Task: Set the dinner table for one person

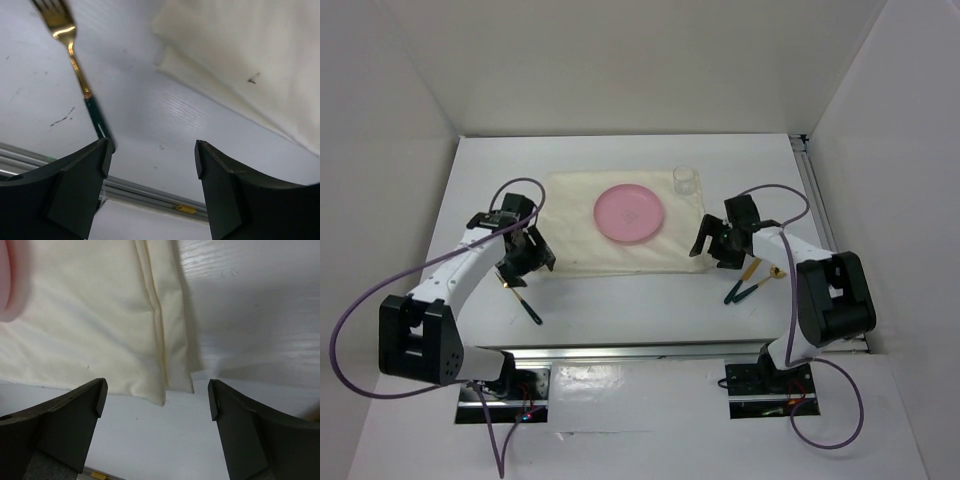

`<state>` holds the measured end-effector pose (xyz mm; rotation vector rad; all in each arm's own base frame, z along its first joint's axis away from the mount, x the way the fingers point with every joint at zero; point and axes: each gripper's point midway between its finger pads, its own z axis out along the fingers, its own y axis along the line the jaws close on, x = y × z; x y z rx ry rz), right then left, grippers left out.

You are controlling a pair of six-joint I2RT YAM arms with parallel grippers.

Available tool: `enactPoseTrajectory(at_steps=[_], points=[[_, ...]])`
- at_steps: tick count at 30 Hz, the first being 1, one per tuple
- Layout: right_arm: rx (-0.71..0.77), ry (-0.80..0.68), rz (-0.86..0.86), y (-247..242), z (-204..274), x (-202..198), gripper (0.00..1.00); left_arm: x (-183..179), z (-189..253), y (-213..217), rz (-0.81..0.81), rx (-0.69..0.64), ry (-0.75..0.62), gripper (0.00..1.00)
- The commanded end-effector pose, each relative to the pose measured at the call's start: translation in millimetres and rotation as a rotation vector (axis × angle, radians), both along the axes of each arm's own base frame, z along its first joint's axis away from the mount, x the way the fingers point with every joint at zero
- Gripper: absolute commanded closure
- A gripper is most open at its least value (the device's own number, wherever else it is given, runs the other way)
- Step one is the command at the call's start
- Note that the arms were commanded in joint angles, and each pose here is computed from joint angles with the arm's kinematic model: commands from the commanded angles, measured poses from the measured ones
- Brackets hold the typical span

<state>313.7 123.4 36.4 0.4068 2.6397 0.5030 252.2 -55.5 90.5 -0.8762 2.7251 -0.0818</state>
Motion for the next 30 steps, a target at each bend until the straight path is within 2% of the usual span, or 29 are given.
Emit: enactPoseTrajectory(at_steps=[1, 3, 6, 10, 15, 19, 23, 25, 26, 28, 30], points=[[-0.068, -0.057, -0.027, -11, 30, 6, 0.05, -29, -2, 36, 0.199, 0.106, 0.048, 0.16], [-0.075, -0.101, -0.018, -9, 45, 12, 0.05, -34, -4, 46, 0.247, 0.114, 0.051, 0.16], [-0.075, -0.154, -0.018, -9, 69, 21, 0.05, -43, -18, 57, 0.337, 0.081, 0.077, 0.22], [-0.068, -0.209, -0.014, -7, 93, 31, 0.05, -47, -37, 52, 0.347, 0.03, 0.099, 0.27], [-0.065, -0.218, -0.014, -7, 99, 31, 0.05, -52, -67, 42, 0.345, -0.028, 0.148, 0.32], [-0.065, -0.218, -0.014, -7, 99, 31, 0.05, -54, -82, 38, 0.354, -0.037, 0.173, 0.47], [-0.058, -0.216, -0.009, -6, 99, 30, 0.05, -63, -86, 43, 0.37, -0.005, 0.201, 0.67], [-0.058, -0.218, -0.009, -6, 102, 31, 0.05, -51, -73, 50, 0.376, 0.023, 0.155, 0.85], [-0.056, -0.227, -0.009, -5, 106, 33, 0.05, -41, -57, 56, 0.368, 0.051, 0.104, 1.0], [-0.061, -0.229, -0.002, -6, 106, 33, 0.05, -26, -39, 60, 0.279, 0.077, 0.033, 1.0], [-0.061, -0.229, -0.002, -6, 106, 33, 0.05, 4, -11, 54, 0.166, 0.099, -0.08, 1.0]])
